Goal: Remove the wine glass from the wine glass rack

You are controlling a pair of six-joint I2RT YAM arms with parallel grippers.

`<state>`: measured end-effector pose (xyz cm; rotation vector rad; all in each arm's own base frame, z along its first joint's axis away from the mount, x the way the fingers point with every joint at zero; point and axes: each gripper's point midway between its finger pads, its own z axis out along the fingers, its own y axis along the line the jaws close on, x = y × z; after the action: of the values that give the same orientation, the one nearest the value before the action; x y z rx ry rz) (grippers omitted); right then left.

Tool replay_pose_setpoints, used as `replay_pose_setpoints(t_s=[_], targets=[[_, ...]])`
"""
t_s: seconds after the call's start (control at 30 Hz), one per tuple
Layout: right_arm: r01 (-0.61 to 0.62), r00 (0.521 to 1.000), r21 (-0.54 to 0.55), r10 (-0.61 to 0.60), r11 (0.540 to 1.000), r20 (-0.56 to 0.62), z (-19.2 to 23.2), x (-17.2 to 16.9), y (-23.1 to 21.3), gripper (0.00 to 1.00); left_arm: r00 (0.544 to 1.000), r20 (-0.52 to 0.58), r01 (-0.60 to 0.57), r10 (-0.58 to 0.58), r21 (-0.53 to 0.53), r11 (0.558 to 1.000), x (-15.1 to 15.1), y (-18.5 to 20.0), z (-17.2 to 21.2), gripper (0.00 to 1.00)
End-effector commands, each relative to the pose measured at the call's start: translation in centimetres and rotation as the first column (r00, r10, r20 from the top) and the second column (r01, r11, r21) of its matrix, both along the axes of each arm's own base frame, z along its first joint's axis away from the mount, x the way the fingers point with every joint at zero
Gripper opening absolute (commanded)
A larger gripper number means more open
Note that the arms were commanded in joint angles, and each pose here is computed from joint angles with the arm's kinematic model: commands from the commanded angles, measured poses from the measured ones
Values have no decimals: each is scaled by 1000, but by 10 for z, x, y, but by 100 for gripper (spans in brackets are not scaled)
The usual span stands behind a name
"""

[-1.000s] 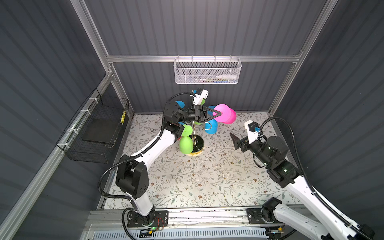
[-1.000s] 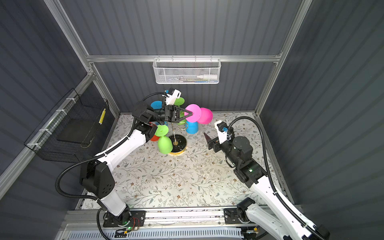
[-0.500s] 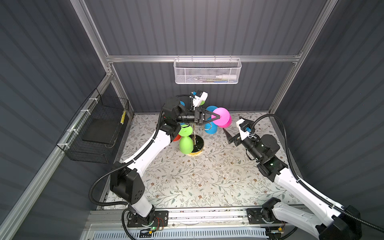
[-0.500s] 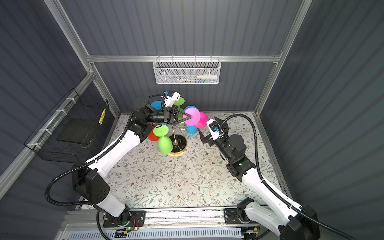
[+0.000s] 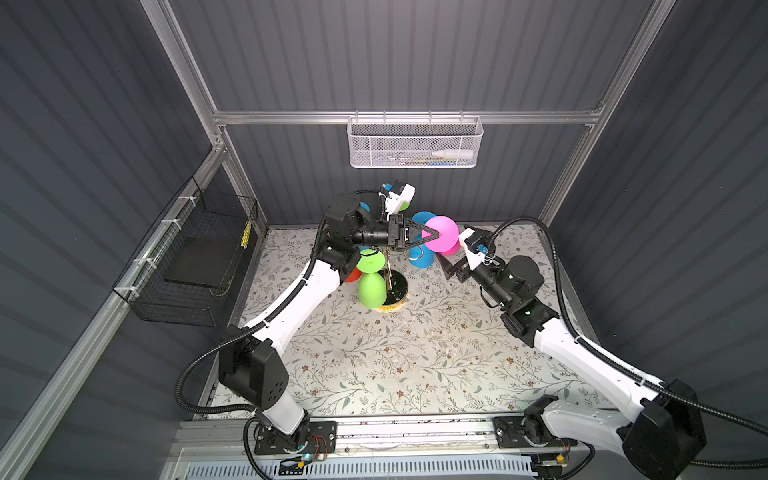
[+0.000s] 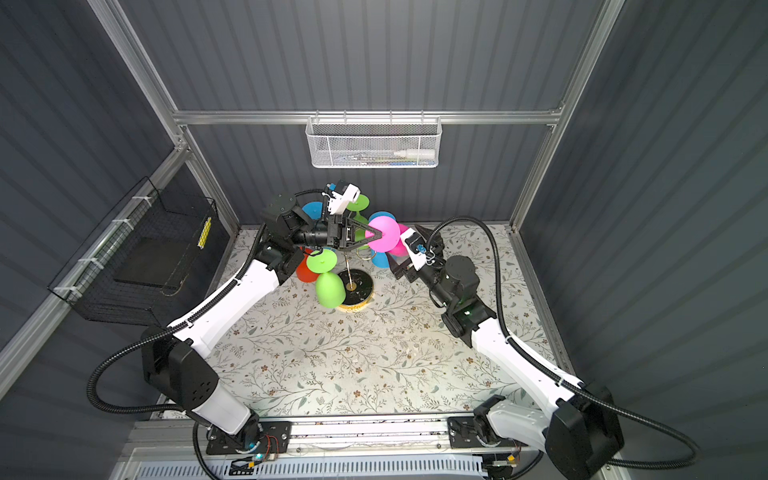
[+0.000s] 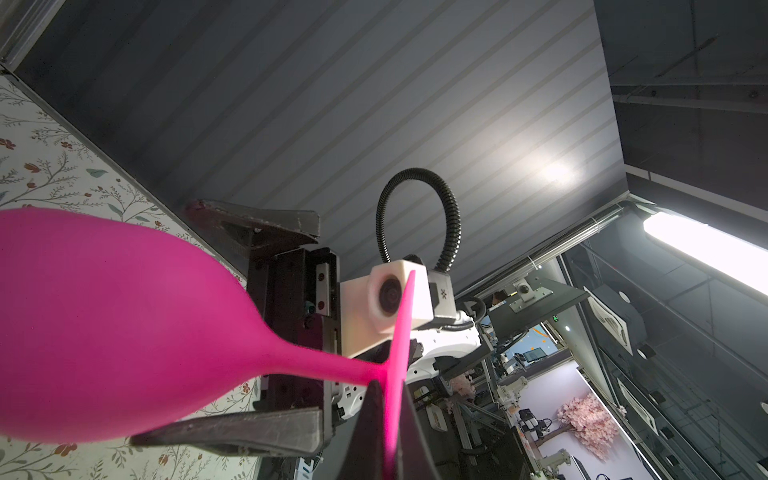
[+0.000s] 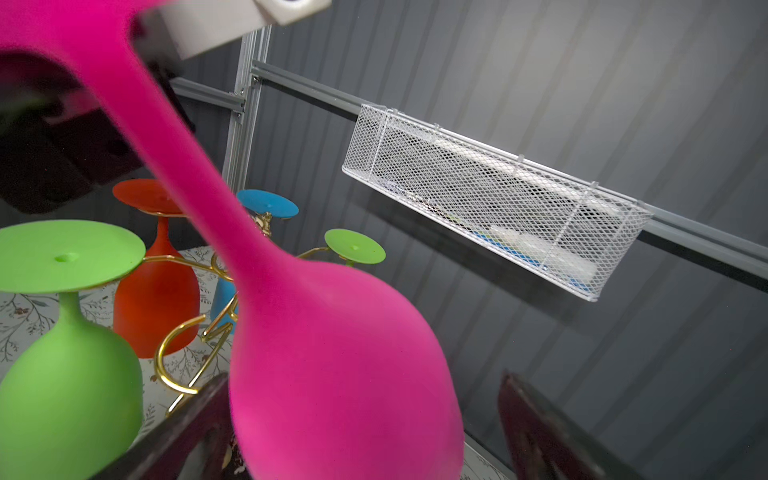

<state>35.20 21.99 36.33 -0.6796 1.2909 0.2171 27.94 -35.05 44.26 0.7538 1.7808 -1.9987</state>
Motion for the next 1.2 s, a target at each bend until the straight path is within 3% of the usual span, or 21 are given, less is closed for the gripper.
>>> replay_pose_setpoints(t_s=[0.0, 0.27, 0.6, 1.17], targets=[[-1, 999, 40, -1, 999, 52, 22, 5, 0, 99, 998, 62, 33, -32, -23, 999, -17, 7, 22, 0], [-50, 999, 29, 49, 998, 19, 19, 1, 7, 92, 997, 74, 17, -16, -8, 1000, -16, 9, 20, 0], [-79, 997, 45, 80, 996, -19, 10, -25, -9, 99, 997, 77, 4, -3, -6, 1000, -11, 10, 20, 0], [-106, 994, 68, 108, 992, -35, 9, 16, 18, 99, 997, 77, 8, -7, -7, 1000, -14, 11, 21, 0]])
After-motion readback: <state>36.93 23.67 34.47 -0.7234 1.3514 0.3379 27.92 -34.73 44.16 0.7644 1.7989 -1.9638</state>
